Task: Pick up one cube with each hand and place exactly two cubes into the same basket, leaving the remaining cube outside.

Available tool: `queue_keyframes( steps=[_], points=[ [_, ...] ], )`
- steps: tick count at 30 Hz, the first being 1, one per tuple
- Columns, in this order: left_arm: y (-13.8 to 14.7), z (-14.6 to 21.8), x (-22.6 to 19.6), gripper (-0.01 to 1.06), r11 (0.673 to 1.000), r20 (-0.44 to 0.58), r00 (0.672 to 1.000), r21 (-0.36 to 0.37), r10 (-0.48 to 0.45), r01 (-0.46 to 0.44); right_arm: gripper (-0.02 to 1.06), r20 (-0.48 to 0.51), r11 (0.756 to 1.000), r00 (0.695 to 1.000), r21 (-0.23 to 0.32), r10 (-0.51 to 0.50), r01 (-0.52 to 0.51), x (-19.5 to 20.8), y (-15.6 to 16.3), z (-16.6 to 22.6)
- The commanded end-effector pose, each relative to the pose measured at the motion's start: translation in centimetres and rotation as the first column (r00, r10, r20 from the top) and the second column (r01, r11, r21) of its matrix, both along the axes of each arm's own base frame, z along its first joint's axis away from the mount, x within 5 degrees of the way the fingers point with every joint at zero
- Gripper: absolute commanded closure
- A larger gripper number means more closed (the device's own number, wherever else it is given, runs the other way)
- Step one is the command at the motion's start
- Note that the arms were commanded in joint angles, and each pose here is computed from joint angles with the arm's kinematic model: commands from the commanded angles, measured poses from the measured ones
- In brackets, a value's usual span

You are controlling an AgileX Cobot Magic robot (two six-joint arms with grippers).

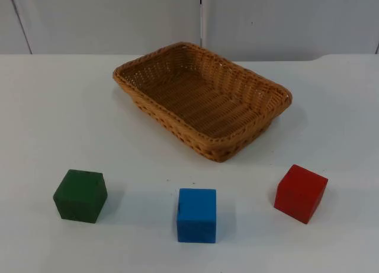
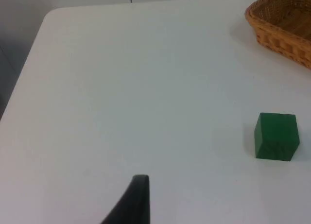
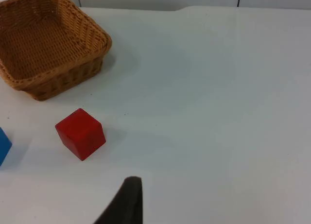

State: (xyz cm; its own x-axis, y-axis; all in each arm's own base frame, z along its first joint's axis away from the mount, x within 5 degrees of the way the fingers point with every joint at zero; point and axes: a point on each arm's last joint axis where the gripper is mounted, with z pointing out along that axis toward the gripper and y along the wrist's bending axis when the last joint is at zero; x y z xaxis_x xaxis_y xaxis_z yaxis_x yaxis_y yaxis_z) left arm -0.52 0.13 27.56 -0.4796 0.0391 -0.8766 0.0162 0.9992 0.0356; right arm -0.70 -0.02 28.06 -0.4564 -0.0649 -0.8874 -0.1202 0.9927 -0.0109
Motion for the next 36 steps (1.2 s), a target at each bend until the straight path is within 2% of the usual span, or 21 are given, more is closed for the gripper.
queue_keyframes(
  steps=[1,5,8,15,23,26,36],
  points=[
    [0.0,-0.1,0.0,0.0,1.0,0.006,1.0,-0.008,0.006,-0.006,-0.01,0.012,1.0,1.0,-0.007,0.002,-0.001,-0.1,0.0,0.1],
    [-0.1,0.1,0.0,0.0,1.0,0.02,1.0,-0.015,0.003,-0.003,-0.01,0.042,1.0,0.999,-0.006,0.005,-0.004,-0.5,0.0,1.0],
    [-0.2,1.0,-0.2,0.0,1.0,0.058,0.998,-0.027,-0.005,0.006,-0.01,0.027,1.0,1.0,-0.011,0.007,-0.006,0.0,0.0,2.2],
    [-0.3,2.2,1.1,0.0,0.999,0.05,0.999,-0.037,-0.01,0.011,-0.01,0.014,1.0,1.0,-0.019,0.009,-0.009,1.6,0.2,4.1],
    [-0.4,2.4,3.0,0.0,0.998,-0.006,1.0,-0.054,-0.017,0.017,-0.01,-0.049,1.0,0.999,-0.022,0.01,-0.011,3.9,0.5,5.8],
    [-0.7,2.7,3.4,0.0,0.996,-0.003,1.0,-0.084,-0.031,0.03,-0.01,-0.083,1.0,0.996,-0.024,0.011,-0.013,4.7,0.6,5.7],
    [-0.7,3.0,4.8,0.0,0.995,-0.042,0.999,-0.094,-0.033,0.029,-0.01,-0.157,0.999,0.987,-0.026,0.026,-0.03,6.5,0.9,5.3]
  ],
)
